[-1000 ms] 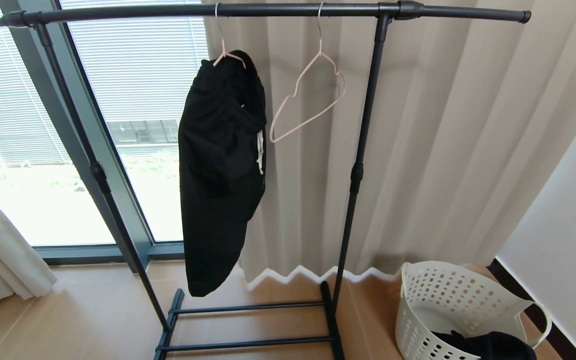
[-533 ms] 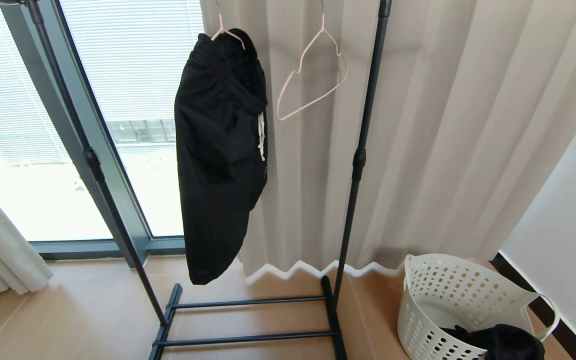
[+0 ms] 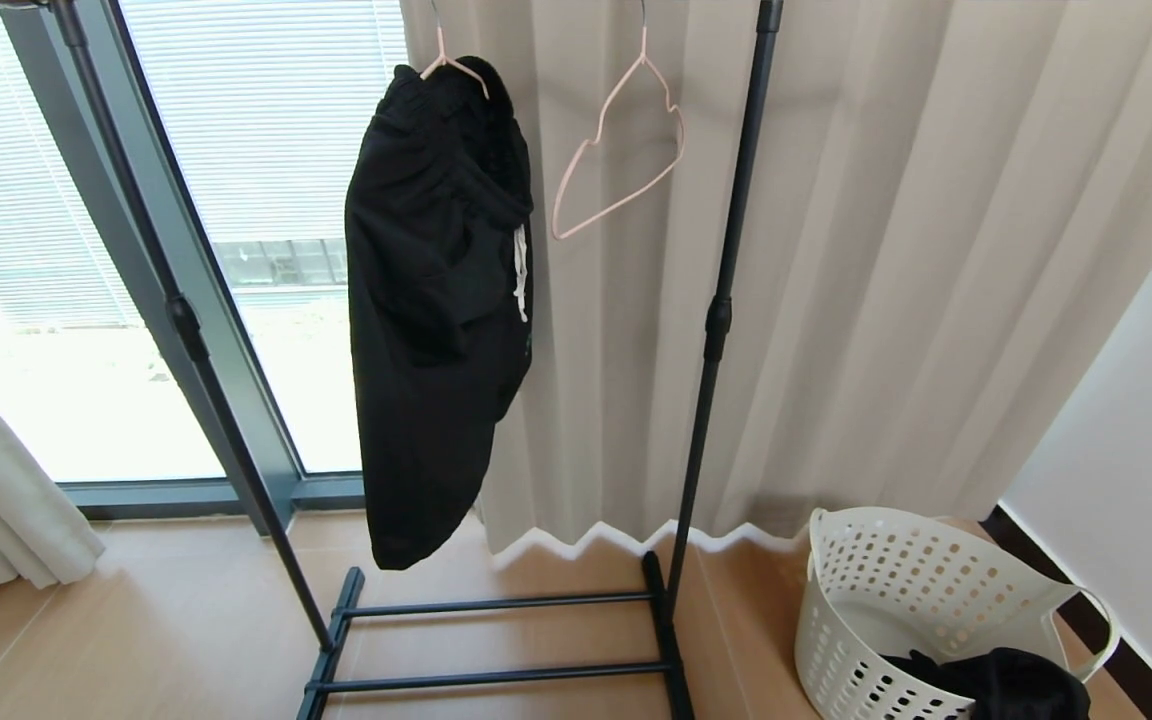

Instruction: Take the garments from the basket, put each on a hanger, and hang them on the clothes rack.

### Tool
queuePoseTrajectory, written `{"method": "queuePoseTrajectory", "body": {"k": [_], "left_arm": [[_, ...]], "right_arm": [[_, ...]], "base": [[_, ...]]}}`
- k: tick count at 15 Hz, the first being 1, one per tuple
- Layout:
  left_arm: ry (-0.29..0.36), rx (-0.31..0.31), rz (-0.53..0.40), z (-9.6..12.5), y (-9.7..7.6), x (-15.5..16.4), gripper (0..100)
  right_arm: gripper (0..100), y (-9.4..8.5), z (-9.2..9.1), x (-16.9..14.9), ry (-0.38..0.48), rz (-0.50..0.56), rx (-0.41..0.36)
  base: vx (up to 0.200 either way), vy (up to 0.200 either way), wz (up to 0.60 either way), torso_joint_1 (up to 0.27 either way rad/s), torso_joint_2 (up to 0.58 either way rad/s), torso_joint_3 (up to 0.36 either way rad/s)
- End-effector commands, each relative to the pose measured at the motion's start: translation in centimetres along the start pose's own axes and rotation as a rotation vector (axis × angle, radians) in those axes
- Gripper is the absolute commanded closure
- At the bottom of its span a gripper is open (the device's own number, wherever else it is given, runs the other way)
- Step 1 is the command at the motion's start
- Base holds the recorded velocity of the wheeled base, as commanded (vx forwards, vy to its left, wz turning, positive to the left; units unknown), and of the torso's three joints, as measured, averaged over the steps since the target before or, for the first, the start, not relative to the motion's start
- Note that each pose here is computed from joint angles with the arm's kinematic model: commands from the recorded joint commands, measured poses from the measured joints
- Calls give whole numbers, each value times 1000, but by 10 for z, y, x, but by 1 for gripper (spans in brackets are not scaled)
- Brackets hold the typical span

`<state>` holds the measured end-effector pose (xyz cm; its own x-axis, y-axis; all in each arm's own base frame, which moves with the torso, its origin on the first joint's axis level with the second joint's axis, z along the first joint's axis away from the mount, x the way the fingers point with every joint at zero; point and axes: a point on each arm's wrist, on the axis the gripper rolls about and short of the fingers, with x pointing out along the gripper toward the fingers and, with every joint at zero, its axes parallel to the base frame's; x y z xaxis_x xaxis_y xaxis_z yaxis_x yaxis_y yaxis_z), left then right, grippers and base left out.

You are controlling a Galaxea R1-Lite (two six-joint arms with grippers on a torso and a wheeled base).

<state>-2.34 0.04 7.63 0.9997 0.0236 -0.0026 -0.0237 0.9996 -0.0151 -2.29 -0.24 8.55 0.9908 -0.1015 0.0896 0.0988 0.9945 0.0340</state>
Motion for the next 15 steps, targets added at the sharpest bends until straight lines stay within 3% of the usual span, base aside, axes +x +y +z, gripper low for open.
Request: {"method": "queuePoseTrajectory", "body": {"k": [1, 3, 7, 11, 15], "left_arm": [[1, 0, 1, 0, 0, 0, 0], [1, 0, 1, 0, 0, 0, 0], [1, 0, 1, 0, 0, 0, 0], [1, 0, 1, 0, 0, 0, 0], [1, 0, 1, 0, 0, 0, 0]], "right_arm": [[0, 0, 0, 0, 1, 0, 0], [0, 0, 0, 0, 1, 0, 0], [0, 0, 0, 0, 1, 0, 0], [0, 0, 0, 0, 1, 0, 0], [0, 0, 0, 0, 1, 0, 1]], "base": [[0, 0, 0, 0, 0, 0], [0, 0, 0, 0, 0, 0], [0, 0, -600, 3, 1, 5], [0, 0, 0, 0, 0, 0], [0, -200, 0, -4, 7, 4]]}}
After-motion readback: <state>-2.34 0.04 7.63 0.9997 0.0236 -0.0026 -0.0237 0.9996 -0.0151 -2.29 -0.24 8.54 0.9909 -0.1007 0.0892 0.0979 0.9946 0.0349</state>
